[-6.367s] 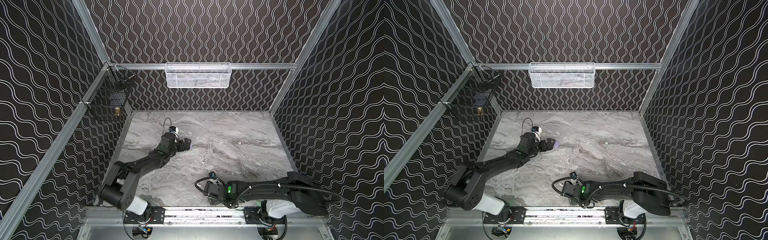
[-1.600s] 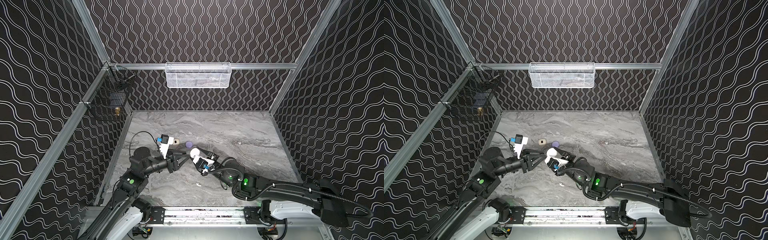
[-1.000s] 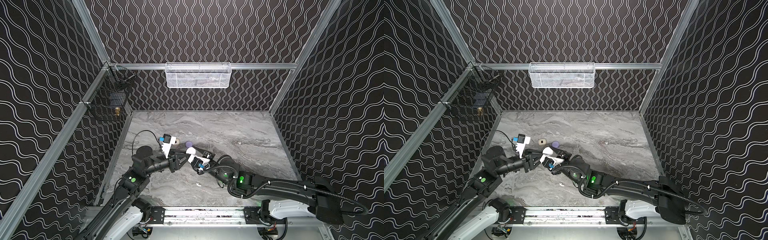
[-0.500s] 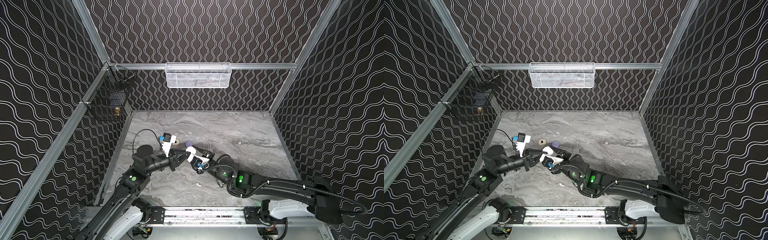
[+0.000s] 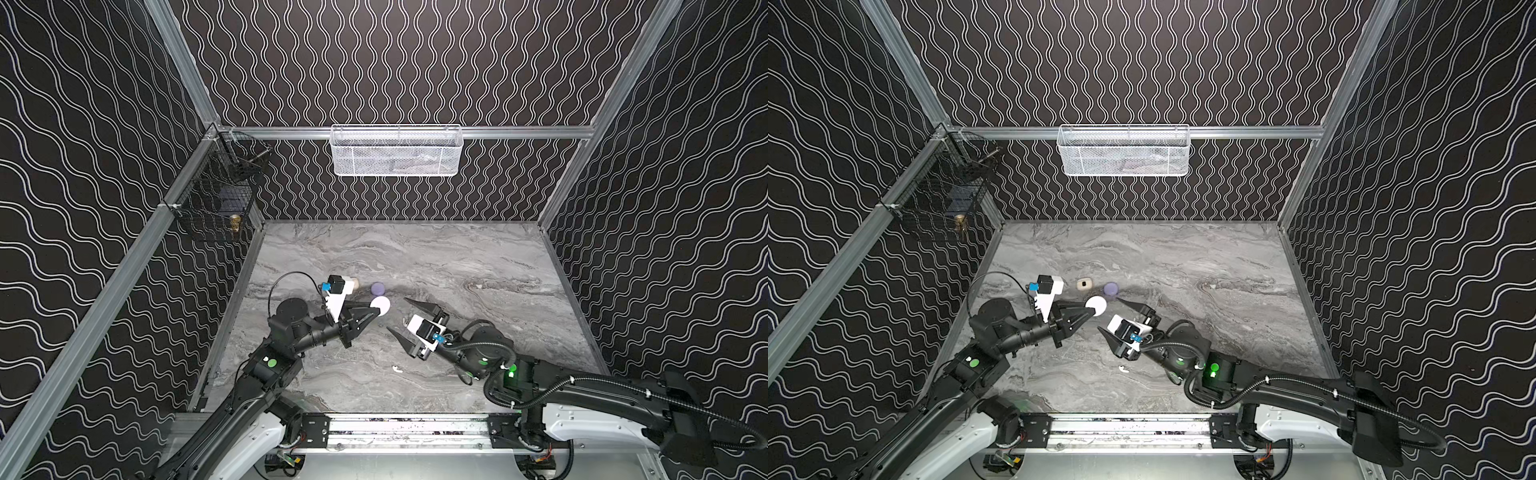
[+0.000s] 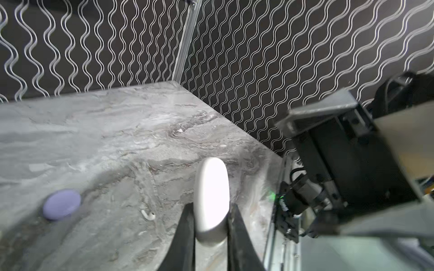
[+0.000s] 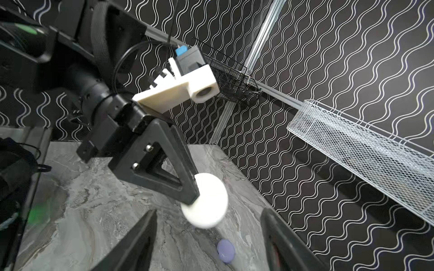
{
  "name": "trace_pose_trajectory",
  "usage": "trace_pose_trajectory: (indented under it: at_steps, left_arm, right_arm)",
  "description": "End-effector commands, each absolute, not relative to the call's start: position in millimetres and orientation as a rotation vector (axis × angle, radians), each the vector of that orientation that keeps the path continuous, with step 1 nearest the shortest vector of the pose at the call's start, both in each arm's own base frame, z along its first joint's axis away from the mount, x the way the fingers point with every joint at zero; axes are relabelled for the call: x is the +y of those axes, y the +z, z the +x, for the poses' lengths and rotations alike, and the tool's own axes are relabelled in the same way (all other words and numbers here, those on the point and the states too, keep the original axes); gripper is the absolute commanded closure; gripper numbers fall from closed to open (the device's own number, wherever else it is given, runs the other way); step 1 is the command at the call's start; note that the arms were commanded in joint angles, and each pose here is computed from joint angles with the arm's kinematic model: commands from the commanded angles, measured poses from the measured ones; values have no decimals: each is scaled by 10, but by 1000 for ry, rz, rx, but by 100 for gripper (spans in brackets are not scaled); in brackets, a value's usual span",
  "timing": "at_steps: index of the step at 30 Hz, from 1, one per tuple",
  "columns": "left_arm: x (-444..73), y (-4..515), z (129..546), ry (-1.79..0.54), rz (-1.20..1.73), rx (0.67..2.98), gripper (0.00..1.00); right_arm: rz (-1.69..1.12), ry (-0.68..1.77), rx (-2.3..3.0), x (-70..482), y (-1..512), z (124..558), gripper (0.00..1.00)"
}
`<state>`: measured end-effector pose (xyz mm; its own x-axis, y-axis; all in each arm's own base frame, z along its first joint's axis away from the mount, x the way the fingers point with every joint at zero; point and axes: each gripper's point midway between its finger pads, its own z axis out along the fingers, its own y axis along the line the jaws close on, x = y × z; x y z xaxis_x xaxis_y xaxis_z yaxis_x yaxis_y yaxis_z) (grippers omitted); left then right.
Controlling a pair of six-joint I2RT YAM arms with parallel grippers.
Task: Insert the wireless bluetooth earbuds into the charging case
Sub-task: 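Open the right gripper and draw it back from the white case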
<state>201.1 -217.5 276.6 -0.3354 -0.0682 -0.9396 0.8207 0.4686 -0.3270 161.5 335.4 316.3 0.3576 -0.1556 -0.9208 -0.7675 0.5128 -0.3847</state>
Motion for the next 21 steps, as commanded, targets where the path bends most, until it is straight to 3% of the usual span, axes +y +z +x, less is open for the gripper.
trace_pose_trajectory:
  at_steps: [1,5,21]
  left_arm:
    - [-2210,2938,1882,-1002,801,1458,100]
    - [-2212,2923,1762,-1015,848,1383,100]
    - [-2243,2986,1591,-1075,908,1317,100]
  right_arm:
    - [-942,552,1180,3349,3210,1599,38]
    - [-934,533,1236,3436,3186,1694,49]
    - [-832,469,1254,3433,3302,1901,60]
